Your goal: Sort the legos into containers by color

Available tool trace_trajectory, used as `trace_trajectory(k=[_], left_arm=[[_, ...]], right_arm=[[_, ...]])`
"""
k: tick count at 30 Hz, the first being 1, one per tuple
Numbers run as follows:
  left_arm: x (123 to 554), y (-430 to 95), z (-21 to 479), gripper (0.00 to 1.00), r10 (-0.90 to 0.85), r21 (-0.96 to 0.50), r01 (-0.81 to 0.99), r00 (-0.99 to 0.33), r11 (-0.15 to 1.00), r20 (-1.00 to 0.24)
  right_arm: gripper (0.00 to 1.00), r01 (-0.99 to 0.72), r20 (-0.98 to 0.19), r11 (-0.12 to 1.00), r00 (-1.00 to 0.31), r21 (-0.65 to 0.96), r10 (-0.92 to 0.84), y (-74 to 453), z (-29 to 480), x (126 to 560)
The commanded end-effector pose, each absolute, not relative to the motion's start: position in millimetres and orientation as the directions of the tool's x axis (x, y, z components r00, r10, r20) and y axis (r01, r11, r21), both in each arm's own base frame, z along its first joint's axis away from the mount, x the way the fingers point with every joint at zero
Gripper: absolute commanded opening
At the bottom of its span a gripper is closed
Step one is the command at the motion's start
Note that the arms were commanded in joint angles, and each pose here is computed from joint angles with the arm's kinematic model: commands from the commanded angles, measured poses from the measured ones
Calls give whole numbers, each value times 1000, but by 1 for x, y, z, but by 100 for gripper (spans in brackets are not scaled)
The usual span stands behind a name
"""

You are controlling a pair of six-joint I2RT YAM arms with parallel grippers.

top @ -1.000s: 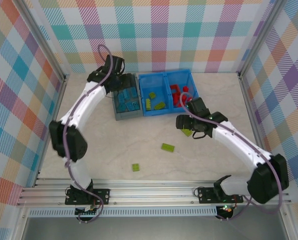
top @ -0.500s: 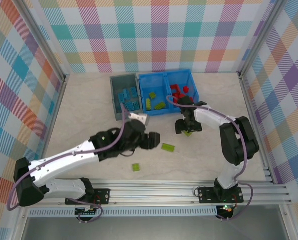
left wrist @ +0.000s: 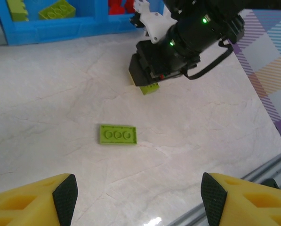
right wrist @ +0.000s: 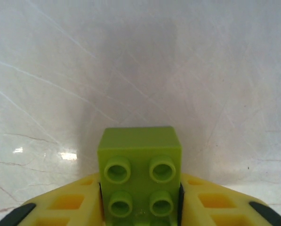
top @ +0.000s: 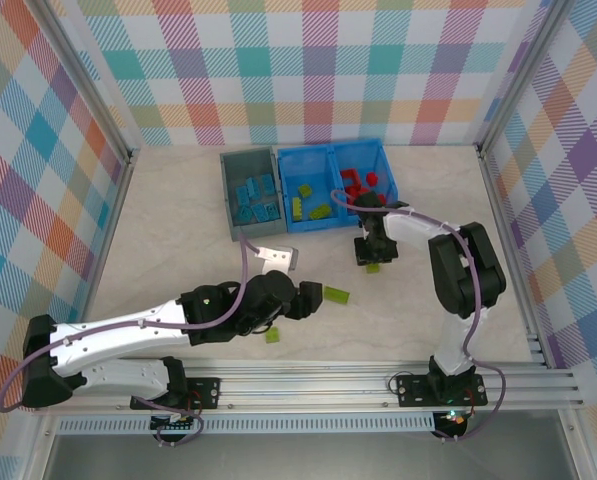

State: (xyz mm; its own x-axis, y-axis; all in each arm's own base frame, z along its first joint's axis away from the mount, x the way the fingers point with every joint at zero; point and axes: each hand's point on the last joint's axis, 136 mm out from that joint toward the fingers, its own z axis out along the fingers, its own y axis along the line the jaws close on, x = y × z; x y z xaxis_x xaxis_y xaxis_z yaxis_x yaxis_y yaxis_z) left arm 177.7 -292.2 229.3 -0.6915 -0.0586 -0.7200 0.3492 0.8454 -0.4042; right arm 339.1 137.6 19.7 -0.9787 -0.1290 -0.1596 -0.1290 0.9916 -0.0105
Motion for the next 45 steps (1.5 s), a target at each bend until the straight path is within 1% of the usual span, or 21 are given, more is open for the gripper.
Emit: trace_trajectory(k=[1,5,7,10,12,14,18,21,27,34,37,38,41,43,45], left_arm=[[185,-268,255,75,-110,-374,300,-633,878,-767],[191,-252,282,80,-105,-332,293,-589,896,-802],[198,-251,291,82,-103,-336,298,-592,894,-799],[213,-254,300,83,-90,-339,302,-614,891,-784],[229,-252,303,83,-106,-359,278,-642,891,-759],[245,-247,303,83,-131,-380,248,-661,891,-739],[272,-237,309,83,-207,-441,209,-659,873,-723],[282,-234,312,83,-221,-447,198,-655,872,-723],[282,-233,297,83,-203,-435,188,-679,881,-705],[274,-227,280,82,-208,-441,167,-702,882,-681],[271,-225,272,82,-206,-439,157,-713,885,-670],[270,-224,268,82,-206,-438,152,-717,886,-666],[266,-220,255,81,-201,-429,132,-737,894,-645],[262,-218,246,80,-196,-425,122,-752,897,-630],[256,-213,236,79,-191,-413,101,-771,905,-607]], right_arm=[[33,-138,-226,990,-965,18,-131,145,45,334],[33,-182,-331,982,-931,57,-153,175,101,321],[33,-191,-360,978,-921,83,-149,193,124,321],[34,-200,-385,976,-910,84,-153,223,147,334],[34,-189,-399,980,-905,55,-152,241,155,351],[34,-159,-407,987,-903,15,-140,251,157,372],[34,-79,-432,994,-896,-70,-102,263,153,419],[34,-34,-464,993,-882,-114,-83,271,149,449],[35,46,-471,995,-882,-84,1,275,124,489],[41,-11,-464,999,-886,31,4,298,99,508],[47,-34,-451,997,-893,65,-1,305,97,508],[51,-32,-445,997,-896,69,2,305,97,507],[59,-13,-433,997,-901,80,23,304,102,501],[60,-18,-443,996,-896,92,25,306,115,498],[59,-40,-472,994,-882,105,14,311,136,493]])
